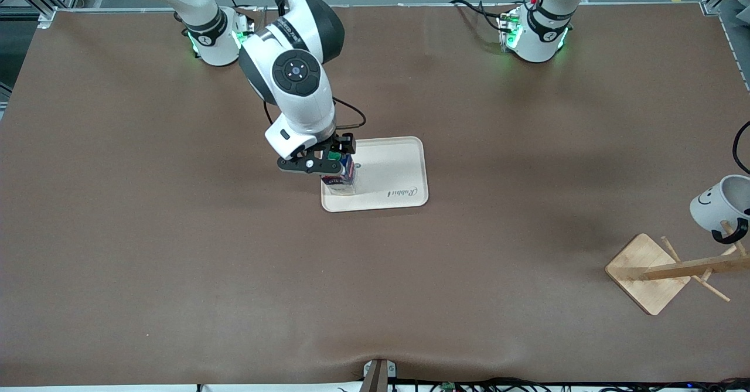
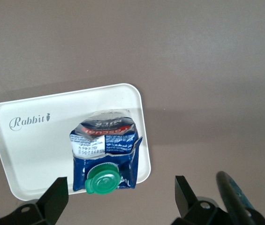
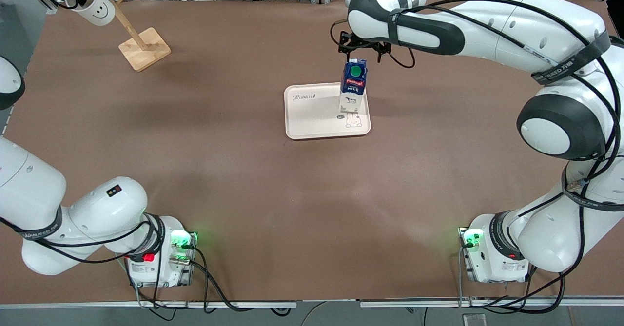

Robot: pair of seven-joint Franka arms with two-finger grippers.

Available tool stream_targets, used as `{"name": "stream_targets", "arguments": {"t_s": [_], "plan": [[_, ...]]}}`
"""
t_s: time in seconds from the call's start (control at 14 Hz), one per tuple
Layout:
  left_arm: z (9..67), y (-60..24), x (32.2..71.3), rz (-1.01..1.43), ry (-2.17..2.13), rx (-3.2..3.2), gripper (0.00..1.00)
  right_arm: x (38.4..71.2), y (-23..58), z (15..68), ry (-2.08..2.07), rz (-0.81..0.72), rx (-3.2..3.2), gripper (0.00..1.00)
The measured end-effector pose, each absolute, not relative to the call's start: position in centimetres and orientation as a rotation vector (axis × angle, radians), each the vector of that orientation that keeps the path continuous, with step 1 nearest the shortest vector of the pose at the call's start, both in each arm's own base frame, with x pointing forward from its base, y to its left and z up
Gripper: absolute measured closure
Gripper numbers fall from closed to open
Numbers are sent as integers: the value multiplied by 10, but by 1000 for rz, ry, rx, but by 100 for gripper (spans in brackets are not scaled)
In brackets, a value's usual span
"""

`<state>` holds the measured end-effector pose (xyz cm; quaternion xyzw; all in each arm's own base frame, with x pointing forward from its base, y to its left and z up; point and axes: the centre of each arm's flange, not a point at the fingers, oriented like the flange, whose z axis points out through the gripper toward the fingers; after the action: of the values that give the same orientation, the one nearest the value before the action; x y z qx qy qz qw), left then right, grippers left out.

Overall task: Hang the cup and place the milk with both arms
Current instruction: 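Hang the mug on a peg while the right gripper grasps the milk, then lift the blue milk carton with the right gripper and carry it away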

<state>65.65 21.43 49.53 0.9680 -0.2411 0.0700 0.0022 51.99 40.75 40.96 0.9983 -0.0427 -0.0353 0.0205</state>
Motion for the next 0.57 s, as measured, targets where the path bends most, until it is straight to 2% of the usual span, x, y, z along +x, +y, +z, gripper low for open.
{"name": "stream_targets", "arguments": {"t_s": [0.21, 0.57], "plan": [[489, 227, 657, 222, -727, 3044, 96, 521, 414, 408, -122, -71, 3118, 0], [475, 235, 664, 258, -703, 3046, 96, 511, 434, 374, -70, -111, 3091, 0]]}}
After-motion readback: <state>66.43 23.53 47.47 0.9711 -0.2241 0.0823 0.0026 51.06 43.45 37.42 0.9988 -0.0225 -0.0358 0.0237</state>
